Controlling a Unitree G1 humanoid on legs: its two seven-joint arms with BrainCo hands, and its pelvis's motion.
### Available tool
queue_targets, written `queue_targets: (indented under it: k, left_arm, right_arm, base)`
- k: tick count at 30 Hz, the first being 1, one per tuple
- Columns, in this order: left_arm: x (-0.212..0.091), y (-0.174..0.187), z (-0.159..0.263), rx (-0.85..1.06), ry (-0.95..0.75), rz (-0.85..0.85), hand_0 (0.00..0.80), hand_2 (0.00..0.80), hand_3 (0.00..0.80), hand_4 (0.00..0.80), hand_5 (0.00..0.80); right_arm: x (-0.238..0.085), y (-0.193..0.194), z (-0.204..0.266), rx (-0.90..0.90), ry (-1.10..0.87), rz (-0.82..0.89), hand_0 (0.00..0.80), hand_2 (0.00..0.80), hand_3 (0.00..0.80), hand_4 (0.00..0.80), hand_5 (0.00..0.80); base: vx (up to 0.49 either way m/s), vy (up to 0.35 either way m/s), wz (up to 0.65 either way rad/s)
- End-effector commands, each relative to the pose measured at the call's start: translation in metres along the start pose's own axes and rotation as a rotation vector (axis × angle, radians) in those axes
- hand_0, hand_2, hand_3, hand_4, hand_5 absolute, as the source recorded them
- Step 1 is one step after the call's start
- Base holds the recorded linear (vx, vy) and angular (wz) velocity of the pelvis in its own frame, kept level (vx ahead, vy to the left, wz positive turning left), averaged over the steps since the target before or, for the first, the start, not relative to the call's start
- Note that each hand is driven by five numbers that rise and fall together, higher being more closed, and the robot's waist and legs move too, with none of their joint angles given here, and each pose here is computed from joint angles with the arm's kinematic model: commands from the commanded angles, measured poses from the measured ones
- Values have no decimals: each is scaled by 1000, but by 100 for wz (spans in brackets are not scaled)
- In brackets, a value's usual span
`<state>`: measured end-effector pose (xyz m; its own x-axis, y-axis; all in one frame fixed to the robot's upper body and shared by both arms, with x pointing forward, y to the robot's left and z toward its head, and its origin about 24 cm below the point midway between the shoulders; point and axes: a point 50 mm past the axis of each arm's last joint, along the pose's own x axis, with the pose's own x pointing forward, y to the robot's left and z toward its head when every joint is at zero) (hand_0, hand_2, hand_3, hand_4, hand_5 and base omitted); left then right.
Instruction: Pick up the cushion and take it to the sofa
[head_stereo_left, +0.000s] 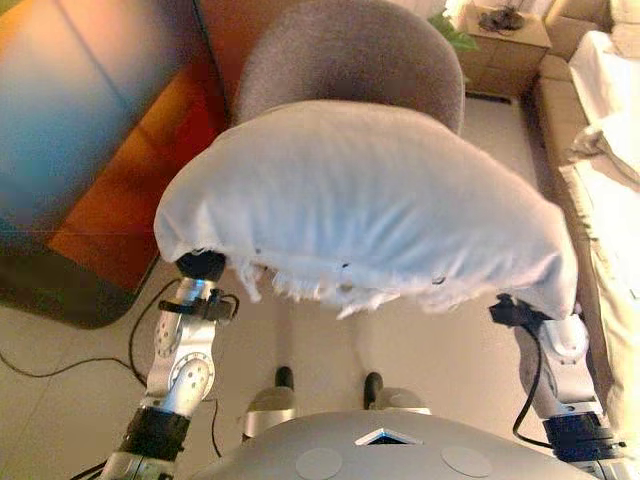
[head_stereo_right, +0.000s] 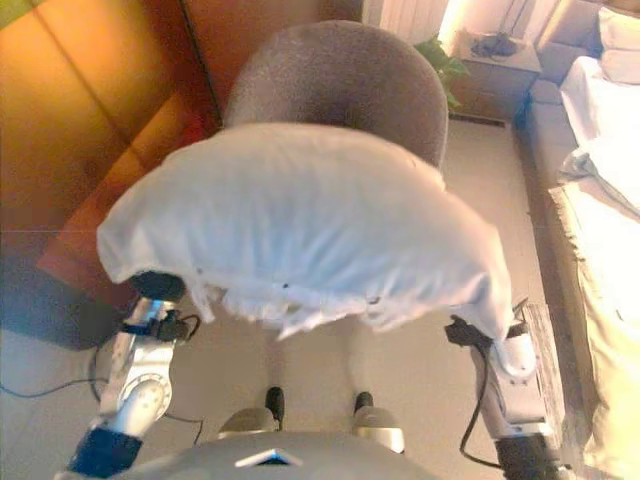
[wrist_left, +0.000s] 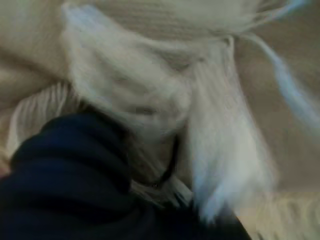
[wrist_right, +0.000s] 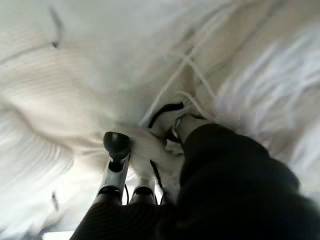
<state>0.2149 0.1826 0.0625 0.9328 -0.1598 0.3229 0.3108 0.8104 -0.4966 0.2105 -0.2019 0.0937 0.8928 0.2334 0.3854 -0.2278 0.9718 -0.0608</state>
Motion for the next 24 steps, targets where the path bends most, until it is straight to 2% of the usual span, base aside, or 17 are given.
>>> queue_targets:
  k: [1,14,19,24]
  left_arm:
    - [43,-50,17,-8,-125,-251,800,800,800,800,800]
    - [43,-46,18,7,-124,-239,800,800,800,800,800]
    - [37,-39,20,10,-141,-210,800,800,800,800,800]
    - [36,-40,21,4,-150,-215,800,800,800,800,800]
  right_arm:
    - [45,32,43,-38,-226,106,800,800,800,800,800]
    - [50,35,41,-36,-208,117,800,800,800,800,800]
    - [50,36,38,-26,-210,143,800,800,800,800,800]
    - [49,41,36,-29,-207,157,800,800,800,800,800]
  base:
    - [28,-168,10]
    - [-17,-167,6]
    - [15,-169,-16]
    - [170,-27,-12]
